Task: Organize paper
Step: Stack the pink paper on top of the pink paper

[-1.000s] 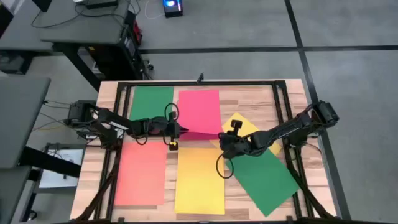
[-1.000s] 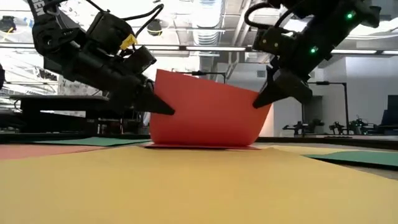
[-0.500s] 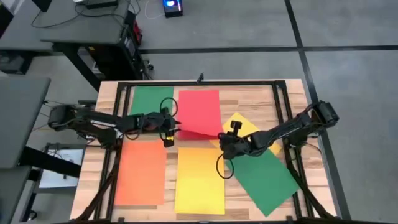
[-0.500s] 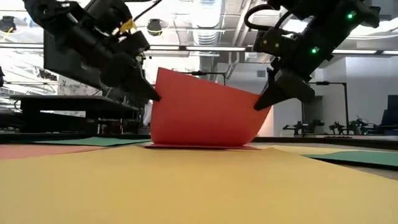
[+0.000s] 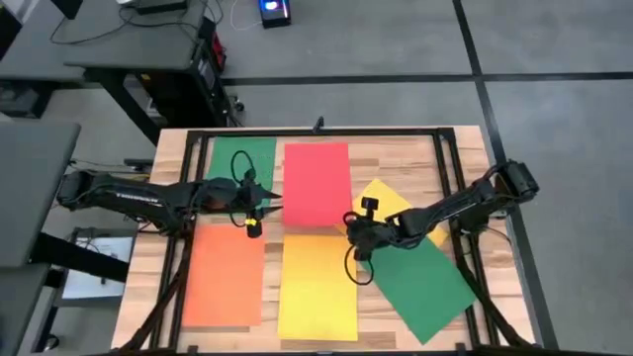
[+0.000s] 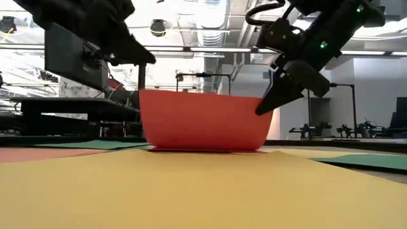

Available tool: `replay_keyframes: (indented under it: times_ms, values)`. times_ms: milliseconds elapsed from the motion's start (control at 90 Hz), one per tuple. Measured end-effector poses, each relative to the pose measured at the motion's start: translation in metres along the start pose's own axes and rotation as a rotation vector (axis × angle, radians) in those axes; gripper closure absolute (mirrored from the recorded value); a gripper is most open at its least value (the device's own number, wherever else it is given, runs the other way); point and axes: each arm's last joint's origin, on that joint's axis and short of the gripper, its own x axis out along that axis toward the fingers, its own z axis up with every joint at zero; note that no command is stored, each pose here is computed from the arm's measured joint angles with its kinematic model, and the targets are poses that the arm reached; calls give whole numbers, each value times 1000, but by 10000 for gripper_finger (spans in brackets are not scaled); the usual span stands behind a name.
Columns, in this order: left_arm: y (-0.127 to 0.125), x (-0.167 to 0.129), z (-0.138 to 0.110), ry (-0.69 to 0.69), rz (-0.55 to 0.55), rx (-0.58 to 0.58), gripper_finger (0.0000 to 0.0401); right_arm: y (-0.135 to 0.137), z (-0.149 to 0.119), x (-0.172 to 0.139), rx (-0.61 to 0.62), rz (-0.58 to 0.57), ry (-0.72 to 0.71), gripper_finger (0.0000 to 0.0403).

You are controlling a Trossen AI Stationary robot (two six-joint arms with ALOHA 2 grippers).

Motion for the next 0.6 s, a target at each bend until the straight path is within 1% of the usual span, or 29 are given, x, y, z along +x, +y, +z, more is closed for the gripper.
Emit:
replay_keyframes:
  times_ms: [144, 256, 389, 600]
  values:
    - [-3, -1, 3, -25, -15, -4, 284, -4, 3, 2, 29, -7, -16, 403]
    - [-4, 3, 2, -26, -14, -41, 284, -12, 5, 7, 66, -24, -26, 403]
    - [-5, 8, -1, -2, -15, -82, 284, -23, 6, 13, 81, -45, -15, 403]
    - [-9, 25, -16, 100, -14, -92, 284, -35, 4, 20, 92, 30, 24, 403]
